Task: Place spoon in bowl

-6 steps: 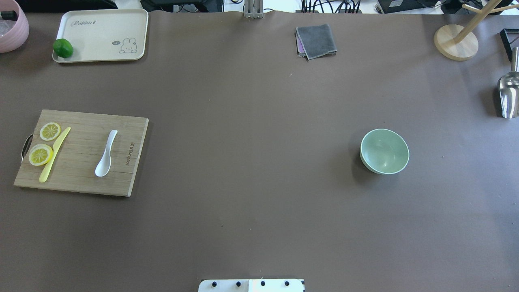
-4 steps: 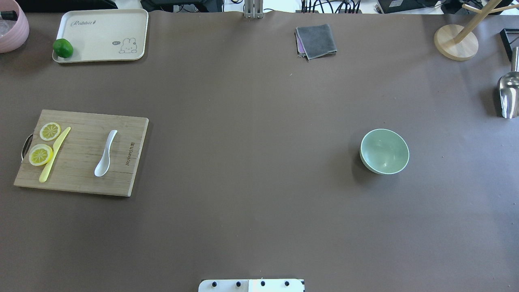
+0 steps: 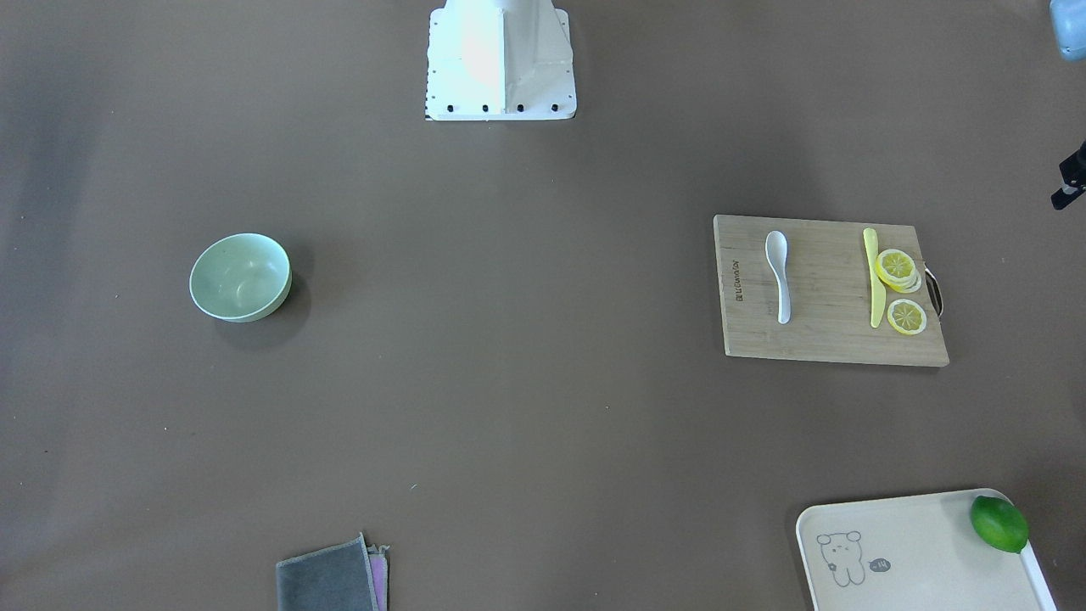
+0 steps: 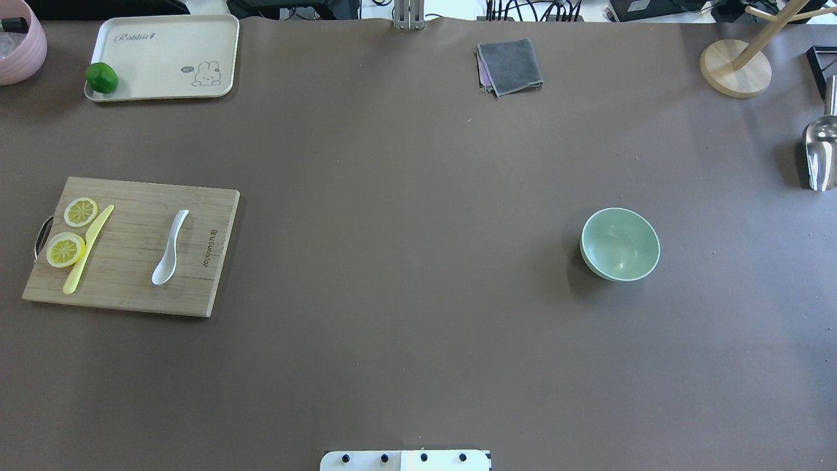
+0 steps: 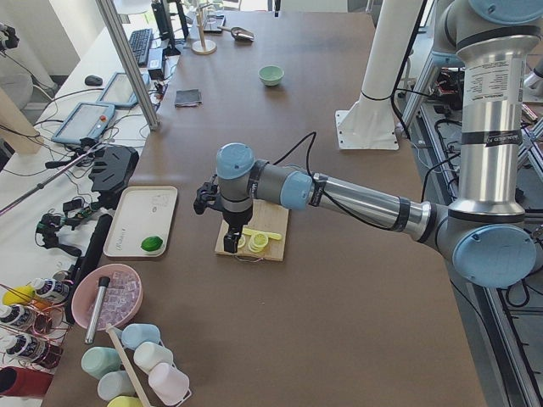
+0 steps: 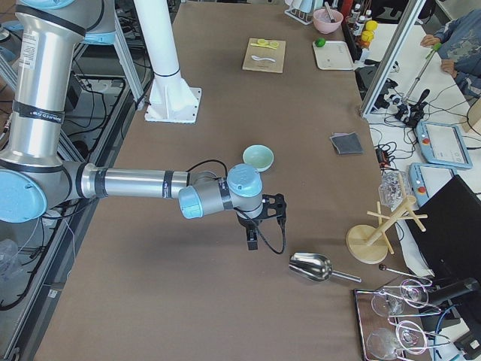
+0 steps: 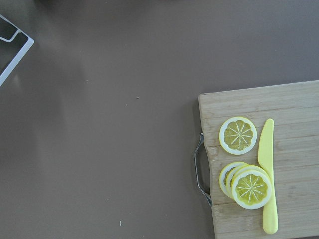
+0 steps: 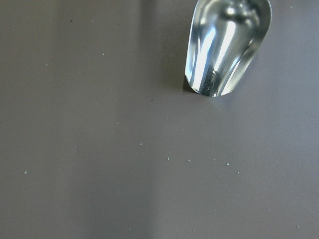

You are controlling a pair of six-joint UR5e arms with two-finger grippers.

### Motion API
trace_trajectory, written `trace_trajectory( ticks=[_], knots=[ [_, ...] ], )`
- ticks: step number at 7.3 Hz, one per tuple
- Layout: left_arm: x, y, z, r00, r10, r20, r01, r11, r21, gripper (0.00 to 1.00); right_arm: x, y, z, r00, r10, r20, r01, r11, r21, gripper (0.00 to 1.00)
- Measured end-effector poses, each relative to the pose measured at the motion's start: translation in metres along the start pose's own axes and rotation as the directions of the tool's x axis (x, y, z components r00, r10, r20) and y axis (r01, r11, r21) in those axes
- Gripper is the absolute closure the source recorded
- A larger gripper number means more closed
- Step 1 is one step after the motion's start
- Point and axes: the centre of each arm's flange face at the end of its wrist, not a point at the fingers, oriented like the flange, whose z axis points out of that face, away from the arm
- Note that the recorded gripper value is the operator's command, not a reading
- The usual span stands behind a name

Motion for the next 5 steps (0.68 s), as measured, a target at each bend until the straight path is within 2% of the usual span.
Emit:
trace_trajectory(
  ticks=[5],
  knots=[
    [0.006,-0.007,-0.007,0.998,0.065,0.001,-0.065,0.995,0.076,0.02,-0.033,-0.028,-0.007,0.997,-0.079,0.025,0.078,0.996,0.043,0.0]
  ],
)
